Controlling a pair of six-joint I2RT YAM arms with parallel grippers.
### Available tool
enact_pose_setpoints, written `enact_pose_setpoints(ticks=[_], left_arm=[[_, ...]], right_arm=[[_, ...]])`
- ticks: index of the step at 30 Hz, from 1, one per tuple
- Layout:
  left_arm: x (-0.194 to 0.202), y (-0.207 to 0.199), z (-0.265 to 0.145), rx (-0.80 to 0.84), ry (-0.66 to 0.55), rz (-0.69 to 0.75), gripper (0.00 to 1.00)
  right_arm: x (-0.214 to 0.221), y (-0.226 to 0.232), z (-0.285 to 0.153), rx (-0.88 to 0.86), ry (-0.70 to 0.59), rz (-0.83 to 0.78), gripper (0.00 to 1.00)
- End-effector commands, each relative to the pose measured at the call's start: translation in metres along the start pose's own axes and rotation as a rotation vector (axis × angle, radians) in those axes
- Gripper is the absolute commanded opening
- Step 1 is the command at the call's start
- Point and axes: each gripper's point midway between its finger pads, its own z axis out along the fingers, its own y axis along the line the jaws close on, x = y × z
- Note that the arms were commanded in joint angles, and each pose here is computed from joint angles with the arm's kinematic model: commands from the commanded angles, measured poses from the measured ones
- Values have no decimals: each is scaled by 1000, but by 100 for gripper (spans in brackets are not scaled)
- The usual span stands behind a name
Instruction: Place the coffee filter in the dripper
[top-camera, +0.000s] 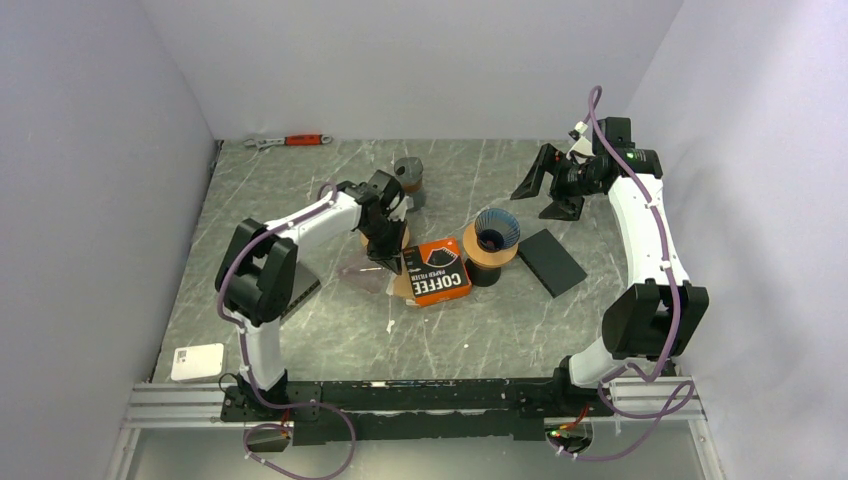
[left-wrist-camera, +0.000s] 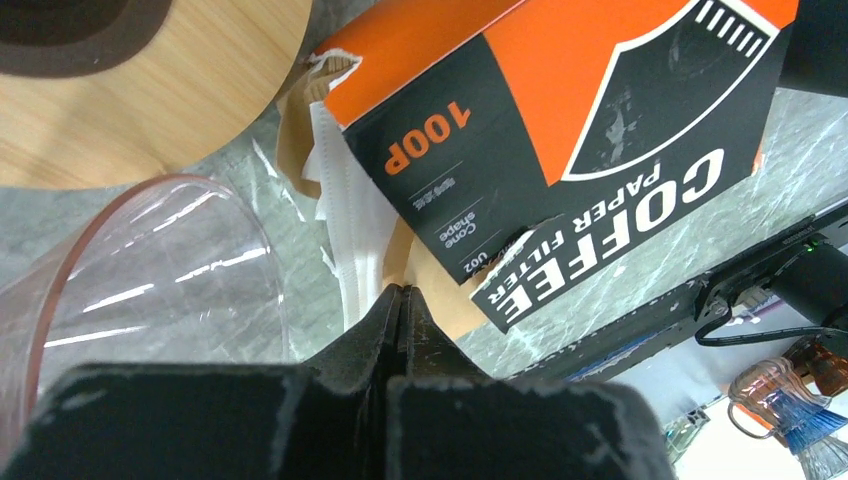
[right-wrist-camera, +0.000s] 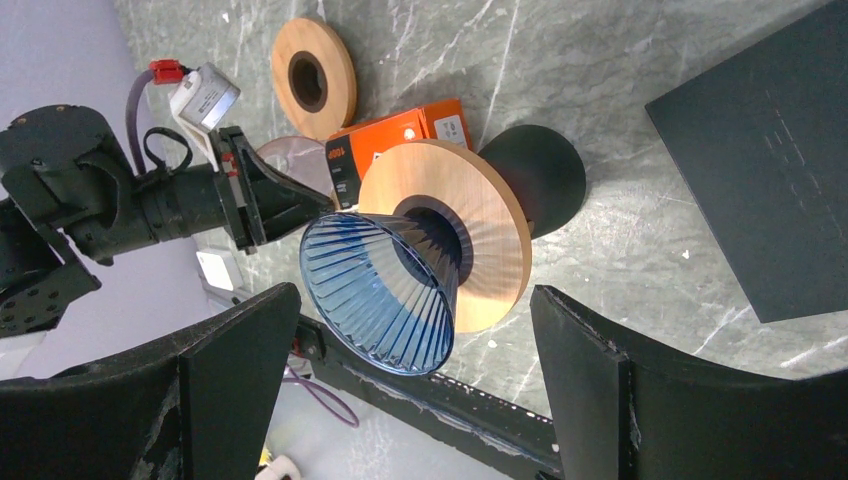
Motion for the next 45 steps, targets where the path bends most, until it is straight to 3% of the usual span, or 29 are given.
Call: enact_pose_setpoints(ticks=[1, 26, 32, 40, 45], left_arm=[[3, 1, -24, -45, -36, 14, 0], [13, 22, -94, -256, -117, 14, 0], [2, 11, -128, -246, -211, 100, 0], [-42, -27, -180, -152, -444, 198, 0], [-52, -39, -180, -111, -446, 205, 0]], right_arm=[[-9, 7, -7, -17, -28, -26, 91], [-11, 7, -9, -6, -38, -29, 91], [-14, 8, -12, -1, -60, -32, 91], [-24, 14, -22, 7, -105, -47, 91], [-26, 15, -24, 11, -111, -52, 91]])
